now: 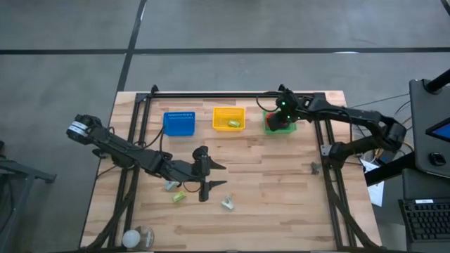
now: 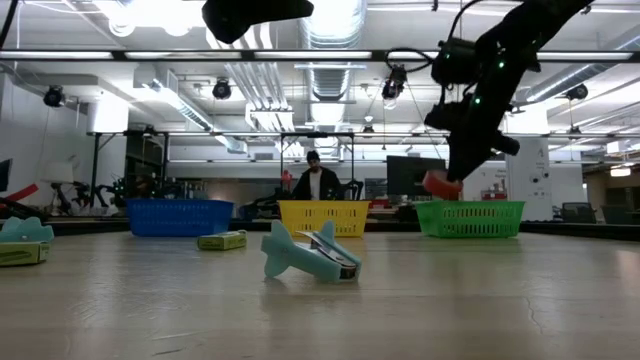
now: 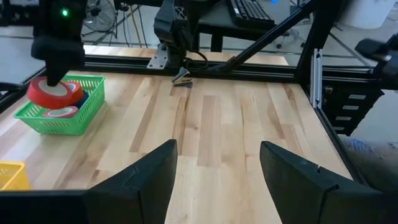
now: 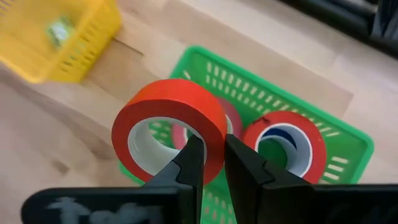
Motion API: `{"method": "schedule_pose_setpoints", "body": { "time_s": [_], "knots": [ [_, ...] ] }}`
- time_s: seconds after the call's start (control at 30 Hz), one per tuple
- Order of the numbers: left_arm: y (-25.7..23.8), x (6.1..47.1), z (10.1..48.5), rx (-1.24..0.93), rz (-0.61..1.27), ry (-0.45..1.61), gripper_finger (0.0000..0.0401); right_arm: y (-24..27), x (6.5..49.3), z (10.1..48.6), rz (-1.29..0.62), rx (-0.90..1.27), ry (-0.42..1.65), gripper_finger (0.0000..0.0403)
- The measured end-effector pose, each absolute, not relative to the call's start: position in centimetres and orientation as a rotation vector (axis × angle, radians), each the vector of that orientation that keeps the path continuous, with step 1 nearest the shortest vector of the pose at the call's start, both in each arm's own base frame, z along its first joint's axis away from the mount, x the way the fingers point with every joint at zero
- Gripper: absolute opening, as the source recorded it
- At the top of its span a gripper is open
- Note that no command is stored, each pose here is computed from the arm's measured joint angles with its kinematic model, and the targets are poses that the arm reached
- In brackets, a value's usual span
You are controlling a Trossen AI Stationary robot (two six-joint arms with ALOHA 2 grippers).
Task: Pick and place Stapler, Stapler remover, tape
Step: Put the red tape into the green basket, then put the bottom light blue staple remover into the blue basket
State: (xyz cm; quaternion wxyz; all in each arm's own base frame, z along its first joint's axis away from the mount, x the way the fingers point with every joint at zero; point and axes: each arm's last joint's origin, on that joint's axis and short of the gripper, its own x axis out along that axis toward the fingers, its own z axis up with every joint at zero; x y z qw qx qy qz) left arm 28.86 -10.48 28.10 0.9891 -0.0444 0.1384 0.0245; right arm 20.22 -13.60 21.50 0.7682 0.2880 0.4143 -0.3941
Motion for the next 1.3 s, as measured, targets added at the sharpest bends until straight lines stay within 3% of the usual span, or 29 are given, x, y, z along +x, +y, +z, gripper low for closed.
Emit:
{"method": "schedule_pose_setpoints", "body": {
  "time_s": [0.5, 0.7, 0.97, 1.3],
  "knots": [
    [-10.5, 28.9, 28.1, -0.094, 0.05, 0.278, 0.0234, -14.9, 21.6, 19.6, -0.892, 0.597, 1.018, 0.0054],
    [-10.5, 28.9, 28.1, -0.099, 0.051, 0.279, 0.0234, -15.0, 21.3, 20.2, -0.967, 0.565, 1.096, 0.0098],
    [-10.5, 28.9, 28.1, -0.099, 0.051, 0.28, 0.0234, -15.0, 21.7, 20.8, -0.916, 0.56, 1.085, 0.0173],
    [-10.4, 28.7, 27.4, -0.11, 0.061, 0.338, 0.0234, -13.9, 22.3, 21.8, -0.874, 0.524, 1.054, 0.0196]
  ]
}}
